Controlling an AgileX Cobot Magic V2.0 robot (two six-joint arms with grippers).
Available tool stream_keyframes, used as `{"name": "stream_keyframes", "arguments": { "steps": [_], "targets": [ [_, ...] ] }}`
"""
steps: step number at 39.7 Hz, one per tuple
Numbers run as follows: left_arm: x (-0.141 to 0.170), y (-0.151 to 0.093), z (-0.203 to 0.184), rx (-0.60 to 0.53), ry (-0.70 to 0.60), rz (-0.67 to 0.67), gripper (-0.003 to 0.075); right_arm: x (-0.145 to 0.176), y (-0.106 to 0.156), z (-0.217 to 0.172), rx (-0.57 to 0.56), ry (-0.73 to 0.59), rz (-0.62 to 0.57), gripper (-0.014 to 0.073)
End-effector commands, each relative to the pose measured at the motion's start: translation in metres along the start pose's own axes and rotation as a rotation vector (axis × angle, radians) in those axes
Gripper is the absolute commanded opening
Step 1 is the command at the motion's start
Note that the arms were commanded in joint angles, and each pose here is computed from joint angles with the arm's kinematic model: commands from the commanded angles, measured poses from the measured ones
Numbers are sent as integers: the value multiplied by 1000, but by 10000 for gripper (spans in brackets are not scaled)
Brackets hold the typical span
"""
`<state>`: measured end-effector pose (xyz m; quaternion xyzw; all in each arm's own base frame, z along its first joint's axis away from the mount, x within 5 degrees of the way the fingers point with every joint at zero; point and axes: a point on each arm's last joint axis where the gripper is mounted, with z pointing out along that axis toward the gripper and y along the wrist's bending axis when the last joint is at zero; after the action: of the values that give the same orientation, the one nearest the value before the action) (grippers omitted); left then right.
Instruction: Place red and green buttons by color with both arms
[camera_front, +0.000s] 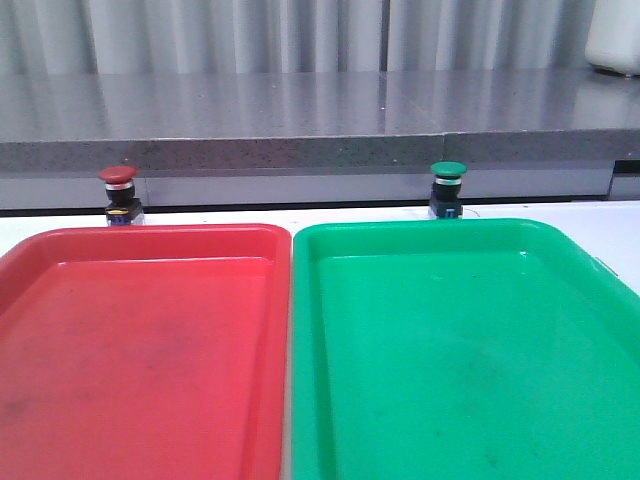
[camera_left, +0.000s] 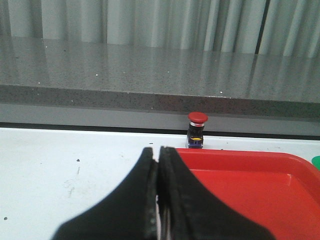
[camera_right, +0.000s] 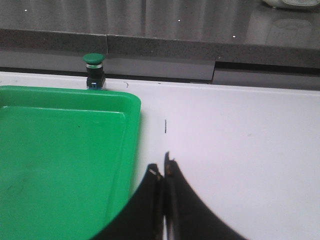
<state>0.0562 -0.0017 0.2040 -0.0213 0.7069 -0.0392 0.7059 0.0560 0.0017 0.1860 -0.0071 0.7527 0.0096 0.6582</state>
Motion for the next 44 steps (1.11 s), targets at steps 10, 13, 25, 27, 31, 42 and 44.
{"name": "stream_keyframes", "arguments": {
  "steps": [10, 13, 25, 27, 31, 42, 44],
  "targets": [
    [-1, 1, -1, 0, -82, -9, -20, -11, -1, -2, 9, -110, -9, -125],
    [-1, 1, -1, 0, -82, -9, -20, -11, -1, -2, 9, -110, -9, -125],
    [-1, 1, -1, 0, -82, -9, -20, -11, -1, -2, 9, -110, -9, -125],
    [-1, 1, -1, 0, -82, -9, -20, -11, -1, -2, 9, -110, -9, -125],
    [-1, 1, -1, 0, -82, -9, -20, -11, -1, -2, 9, -110, -9, -125],
    [-6, 1, -1, 1, -133, -9, -20, -15, -1, -3, 11, -159, -8, -125],
    [-9, 1, -2, 1, -175, -9, -20, -19, -1, -4, 12, -185, -8, -125]
  ]
}}
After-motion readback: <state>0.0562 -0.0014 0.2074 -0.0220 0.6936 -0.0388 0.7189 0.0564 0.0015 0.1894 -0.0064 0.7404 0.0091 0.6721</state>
